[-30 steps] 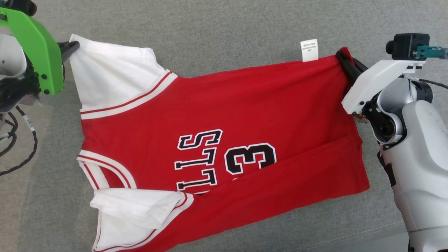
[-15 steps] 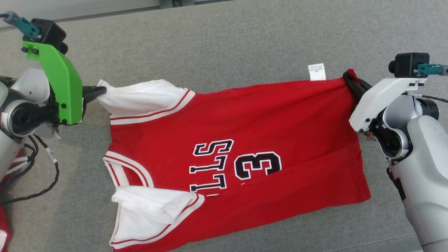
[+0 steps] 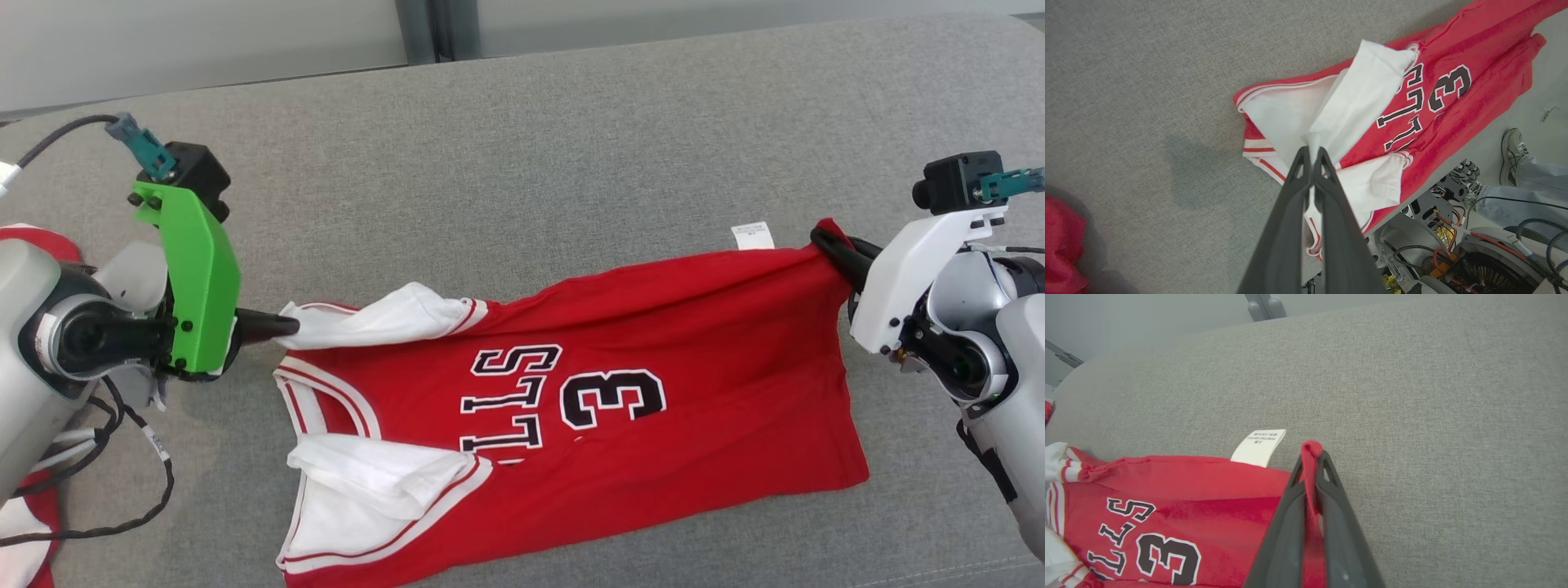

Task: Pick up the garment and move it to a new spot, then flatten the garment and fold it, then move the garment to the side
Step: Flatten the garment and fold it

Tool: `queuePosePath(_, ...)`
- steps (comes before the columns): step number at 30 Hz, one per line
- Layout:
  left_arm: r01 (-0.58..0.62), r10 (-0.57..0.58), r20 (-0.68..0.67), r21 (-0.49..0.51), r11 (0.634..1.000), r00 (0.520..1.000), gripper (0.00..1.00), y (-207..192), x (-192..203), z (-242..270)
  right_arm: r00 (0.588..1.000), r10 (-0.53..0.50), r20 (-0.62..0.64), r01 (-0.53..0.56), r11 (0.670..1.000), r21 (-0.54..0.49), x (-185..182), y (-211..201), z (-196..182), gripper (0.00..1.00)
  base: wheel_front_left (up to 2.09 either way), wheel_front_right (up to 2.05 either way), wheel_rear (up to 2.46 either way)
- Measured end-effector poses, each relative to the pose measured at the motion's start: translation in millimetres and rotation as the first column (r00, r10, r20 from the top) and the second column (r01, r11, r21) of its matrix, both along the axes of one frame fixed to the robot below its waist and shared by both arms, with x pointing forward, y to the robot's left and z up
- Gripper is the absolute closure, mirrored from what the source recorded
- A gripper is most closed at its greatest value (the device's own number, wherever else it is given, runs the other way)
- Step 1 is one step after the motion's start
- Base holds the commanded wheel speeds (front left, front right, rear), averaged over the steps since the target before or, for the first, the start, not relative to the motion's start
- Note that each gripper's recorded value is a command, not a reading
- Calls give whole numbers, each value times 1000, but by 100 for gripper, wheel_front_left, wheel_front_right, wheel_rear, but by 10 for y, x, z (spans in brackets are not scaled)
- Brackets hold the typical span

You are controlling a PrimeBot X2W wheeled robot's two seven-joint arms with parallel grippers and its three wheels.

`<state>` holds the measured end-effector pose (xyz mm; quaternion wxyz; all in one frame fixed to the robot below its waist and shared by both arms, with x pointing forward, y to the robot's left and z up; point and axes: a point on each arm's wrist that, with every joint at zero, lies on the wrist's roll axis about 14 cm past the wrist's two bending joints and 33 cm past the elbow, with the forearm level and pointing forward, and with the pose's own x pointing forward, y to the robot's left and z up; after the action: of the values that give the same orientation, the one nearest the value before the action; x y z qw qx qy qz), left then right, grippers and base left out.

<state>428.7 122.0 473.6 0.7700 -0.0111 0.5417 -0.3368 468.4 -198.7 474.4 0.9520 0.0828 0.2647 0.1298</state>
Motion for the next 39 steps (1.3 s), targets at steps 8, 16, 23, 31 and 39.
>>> queuePosePath(8,46,-46,-127,1,999,991,100,-52,-314,-120,988,79,-130,-85,995,-46,-139,16,-202,100,0,0,0)
queuePosePath(16,68,-68,-210,-8,998,975,100,-72,-501,-167,977,116,-179,-135,986,-98,-139,-9,-287,100,0,0,0)
queuePosePath(23,90,-87,-269,-3,996,959,100,-92,-666,-274,957,149,-249,-180,978,-105,-227,27,-413,100,0,0,0)
queuePosePath(31,100,-92,-304,11,995,948,0,-100,-772,-384,945,147,-291,-182,979,-96,-313,-1,-496,0,0,0,0)
queuePosePath(39,71,-71,-239,-8,997,968,0,-104,-715,-272,975,127,-182,-143,987,-76,-224,-17,-253,0,0,0,0)
